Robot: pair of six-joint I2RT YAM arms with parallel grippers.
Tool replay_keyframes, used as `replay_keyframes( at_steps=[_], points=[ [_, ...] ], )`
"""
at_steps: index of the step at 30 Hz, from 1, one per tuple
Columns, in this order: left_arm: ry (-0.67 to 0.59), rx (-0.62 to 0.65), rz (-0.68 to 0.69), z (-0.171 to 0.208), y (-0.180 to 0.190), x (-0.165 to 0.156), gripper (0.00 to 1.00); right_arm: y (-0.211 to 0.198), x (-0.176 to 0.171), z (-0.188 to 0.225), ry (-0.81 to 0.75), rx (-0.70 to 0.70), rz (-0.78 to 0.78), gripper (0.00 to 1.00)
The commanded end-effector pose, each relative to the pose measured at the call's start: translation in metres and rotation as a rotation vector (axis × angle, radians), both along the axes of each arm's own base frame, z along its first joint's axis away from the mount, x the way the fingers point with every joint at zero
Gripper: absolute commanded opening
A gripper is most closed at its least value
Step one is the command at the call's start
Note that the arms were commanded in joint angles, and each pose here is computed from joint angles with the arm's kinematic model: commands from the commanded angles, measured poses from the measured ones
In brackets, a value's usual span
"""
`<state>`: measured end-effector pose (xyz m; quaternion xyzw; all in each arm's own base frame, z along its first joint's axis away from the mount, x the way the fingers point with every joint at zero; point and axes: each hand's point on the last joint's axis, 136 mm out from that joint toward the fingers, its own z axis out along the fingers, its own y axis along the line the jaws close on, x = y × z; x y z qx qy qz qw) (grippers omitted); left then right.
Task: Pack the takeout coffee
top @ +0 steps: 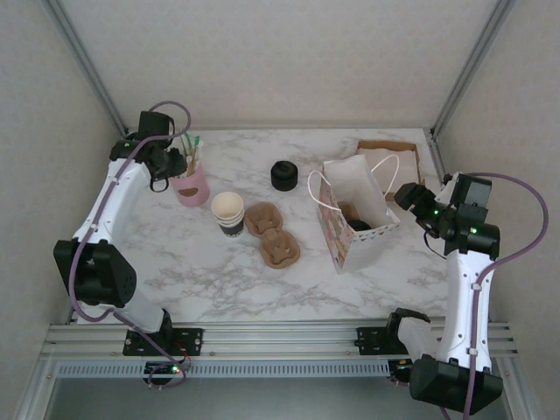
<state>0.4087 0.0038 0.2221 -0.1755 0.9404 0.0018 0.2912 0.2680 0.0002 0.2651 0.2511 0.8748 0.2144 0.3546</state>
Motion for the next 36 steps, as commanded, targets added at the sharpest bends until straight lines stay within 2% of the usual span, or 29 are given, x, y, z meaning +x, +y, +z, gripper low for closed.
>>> replay_keyframes(
  at_steps=[1, 7, 20, 36],
  points=[
    [0.009, -0.018, 0.006, -0.003, 0.0, -0.005, 0.28, 0.0, 0.002, -0.001, -0.008, 0.005, 0.005, 0.81],
    [0.008, -0.022, 0.003, -0.003, -0.001, -0.003, 0.21, 0.0, 0.001, -0.001, -0.008, 0.006, 0.005, 0.81],
    [-0.028, -0.016, 0.008, 0.014, 0.0, -0.005, 0.14, 0.001, 0.002, -0.001, -0.007, 0.014, 0.009, 0.81],
    [-0.069, -0.002, 0.019, 0.033, 0.002, -0.008, 0.09, 0.002, 0.002, 0.0, -0.009, 0.018, 0.014, 0.81]
  ],
)
